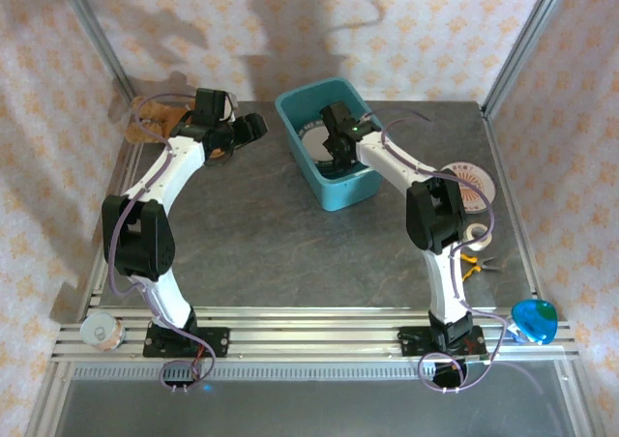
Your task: Place the plates into the plastic bin on the countertop
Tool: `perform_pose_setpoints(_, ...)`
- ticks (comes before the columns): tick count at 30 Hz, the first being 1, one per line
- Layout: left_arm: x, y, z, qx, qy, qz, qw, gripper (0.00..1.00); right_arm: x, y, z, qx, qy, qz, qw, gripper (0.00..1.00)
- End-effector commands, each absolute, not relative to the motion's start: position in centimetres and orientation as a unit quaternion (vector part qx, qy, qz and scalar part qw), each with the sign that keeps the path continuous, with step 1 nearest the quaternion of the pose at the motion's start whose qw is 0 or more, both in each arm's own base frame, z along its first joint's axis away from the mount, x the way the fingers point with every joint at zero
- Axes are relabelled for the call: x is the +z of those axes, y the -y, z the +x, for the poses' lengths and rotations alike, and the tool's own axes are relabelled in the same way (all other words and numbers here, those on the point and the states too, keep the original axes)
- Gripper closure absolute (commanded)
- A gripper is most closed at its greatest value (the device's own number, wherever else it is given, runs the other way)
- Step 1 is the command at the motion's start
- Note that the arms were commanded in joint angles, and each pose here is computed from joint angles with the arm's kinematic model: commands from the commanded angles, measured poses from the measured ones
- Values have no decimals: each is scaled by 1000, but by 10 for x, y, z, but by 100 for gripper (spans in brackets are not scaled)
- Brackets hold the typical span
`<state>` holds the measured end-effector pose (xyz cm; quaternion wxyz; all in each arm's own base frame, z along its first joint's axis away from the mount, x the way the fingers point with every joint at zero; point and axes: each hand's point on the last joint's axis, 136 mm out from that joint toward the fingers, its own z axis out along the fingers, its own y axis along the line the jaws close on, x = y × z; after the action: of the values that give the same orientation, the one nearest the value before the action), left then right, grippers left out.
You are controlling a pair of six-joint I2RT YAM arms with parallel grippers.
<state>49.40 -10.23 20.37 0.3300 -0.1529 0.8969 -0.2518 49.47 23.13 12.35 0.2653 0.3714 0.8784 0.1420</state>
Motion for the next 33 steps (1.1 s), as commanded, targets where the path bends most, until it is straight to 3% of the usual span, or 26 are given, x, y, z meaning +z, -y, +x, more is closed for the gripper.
perform_pose_setpoints(1,224,100,495,-262,-883,-151,359,27,153,-226,495,133,-879,349,295,38)
perform_pose_setpoints(10,232,104,492,-273,-876,-144,371,27,257,-220,467,142,-869,270,389,32)
perform_pose_setpoints(15,234,112,489,-276,-876,-131,372,27,277,-178,443,111,-858,270,424,33)
perform_pose_setpoints(20,239,127,485,-279,-877,-111,374,27,282,-95,408,63,-831,332,441,34)
perform_pose_setpoints(25,246,141,481,-287,-876,-97,374,27,241,-17,371,69,-784,456,415,34)
perform_pose_setpoints(33,268,158,470,-276,-877,-52,390,27,142,39,332,105,-673,646,344,35)
